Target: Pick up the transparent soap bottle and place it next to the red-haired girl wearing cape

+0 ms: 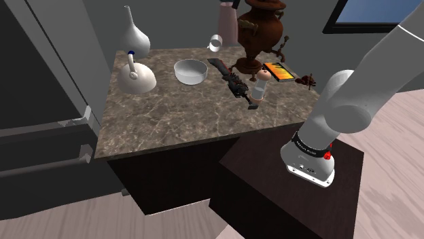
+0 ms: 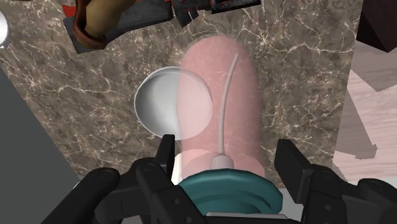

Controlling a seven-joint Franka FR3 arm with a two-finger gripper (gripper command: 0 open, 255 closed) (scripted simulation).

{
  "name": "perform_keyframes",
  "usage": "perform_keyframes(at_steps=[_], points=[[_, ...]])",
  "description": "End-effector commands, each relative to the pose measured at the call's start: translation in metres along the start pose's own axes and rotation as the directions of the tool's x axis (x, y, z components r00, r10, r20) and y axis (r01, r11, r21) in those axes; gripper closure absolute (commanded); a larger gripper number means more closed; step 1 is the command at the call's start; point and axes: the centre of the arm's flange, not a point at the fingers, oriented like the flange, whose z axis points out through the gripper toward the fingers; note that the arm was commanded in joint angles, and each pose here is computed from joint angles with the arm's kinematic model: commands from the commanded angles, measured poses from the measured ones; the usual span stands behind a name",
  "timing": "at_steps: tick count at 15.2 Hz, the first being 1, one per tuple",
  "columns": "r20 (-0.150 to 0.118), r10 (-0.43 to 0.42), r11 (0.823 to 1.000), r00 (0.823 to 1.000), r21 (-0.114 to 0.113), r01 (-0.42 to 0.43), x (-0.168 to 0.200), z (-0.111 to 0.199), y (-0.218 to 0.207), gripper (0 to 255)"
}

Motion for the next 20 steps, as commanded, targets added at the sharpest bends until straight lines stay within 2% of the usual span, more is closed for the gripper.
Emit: perform_keyframes(at_steps=[1,6,20], points=[[0.0,0.0,1.0,1.0,0.0,0.0,0.003,-0.01,-0.001,255],[0.0,0.0,1.0,1.0,0.0,0.0,0.008,-0.034,0.0,255],[0.0,0.0,1.0,1.0,0.0,0.0,-0.166,-0.076,-0.045,255]])
